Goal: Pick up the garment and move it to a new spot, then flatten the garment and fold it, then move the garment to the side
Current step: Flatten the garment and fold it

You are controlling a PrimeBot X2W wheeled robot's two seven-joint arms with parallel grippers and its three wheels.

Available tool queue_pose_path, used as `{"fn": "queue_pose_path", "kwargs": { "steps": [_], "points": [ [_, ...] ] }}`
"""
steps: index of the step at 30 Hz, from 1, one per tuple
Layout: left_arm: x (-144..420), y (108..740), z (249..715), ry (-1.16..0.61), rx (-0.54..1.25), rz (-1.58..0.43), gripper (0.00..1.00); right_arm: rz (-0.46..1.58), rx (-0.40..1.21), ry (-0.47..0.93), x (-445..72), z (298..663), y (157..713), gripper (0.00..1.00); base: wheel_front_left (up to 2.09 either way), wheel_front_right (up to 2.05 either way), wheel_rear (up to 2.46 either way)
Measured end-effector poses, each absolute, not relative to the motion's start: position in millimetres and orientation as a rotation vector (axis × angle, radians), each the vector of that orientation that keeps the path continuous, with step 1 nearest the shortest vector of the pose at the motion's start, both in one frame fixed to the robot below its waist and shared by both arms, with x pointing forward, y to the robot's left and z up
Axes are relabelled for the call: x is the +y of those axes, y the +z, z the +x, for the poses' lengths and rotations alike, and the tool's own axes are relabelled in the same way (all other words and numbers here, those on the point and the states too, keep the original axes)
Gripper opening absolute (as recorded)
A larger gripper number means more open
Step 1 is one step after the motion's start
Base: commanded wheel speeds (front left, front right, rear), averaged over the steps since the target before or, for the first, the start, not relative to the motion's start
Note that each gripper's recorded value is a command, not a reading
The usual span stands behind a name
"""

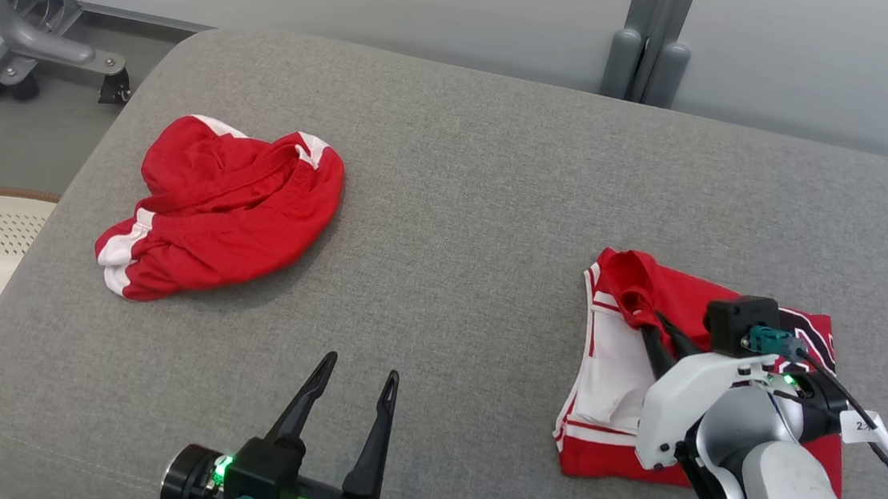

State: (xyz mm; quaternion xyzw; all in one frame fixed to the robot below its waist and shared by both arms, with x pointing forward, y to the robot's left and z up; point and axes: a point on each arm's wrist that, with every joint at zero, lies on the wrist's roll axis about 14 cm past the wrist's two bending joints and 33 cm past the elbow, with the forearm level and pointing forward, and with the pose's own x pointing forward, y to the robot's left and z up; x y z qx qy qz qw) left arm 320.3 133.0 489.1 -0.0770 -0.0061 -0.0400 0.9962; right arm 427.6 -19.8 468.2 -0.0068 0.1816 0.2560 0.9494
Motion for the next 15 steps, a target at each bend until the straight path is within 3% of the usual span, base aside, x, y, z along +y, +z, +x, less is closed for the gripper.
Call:
{"fn": "queue_pose_path", "kwargs": {
  "steps": [1, 2, 3, 15],
  "points": [
    [132, 489, 320, -0.082, -0.012, -0.155, 1.0, -0.012, 0.373, 0.527, -18, 426, 467, 0.35, 0.0, 0.0, 0.0],
    [132, 490, 320, -0.083, -0.013, -0.159, 1.0, -0.011, 0.37, 0.531, -16, 425, 467, 0.4, 0.0, 0.0, 0.0],
    [131, 490, 320, -0.085, -0.015, -0.161, 1.0, -0.011, 0.368, 0.535, -15, 424, 467, 1.0, 0.0, 0.0, 0.0],
    [123, 492, 321, -0.111, -0.021, -0.167, 1.0, 0.103, 0.149, 0.52, -19, 434, 520, 1.0, 0.0, 0.0, 0.0]
  ]
}}
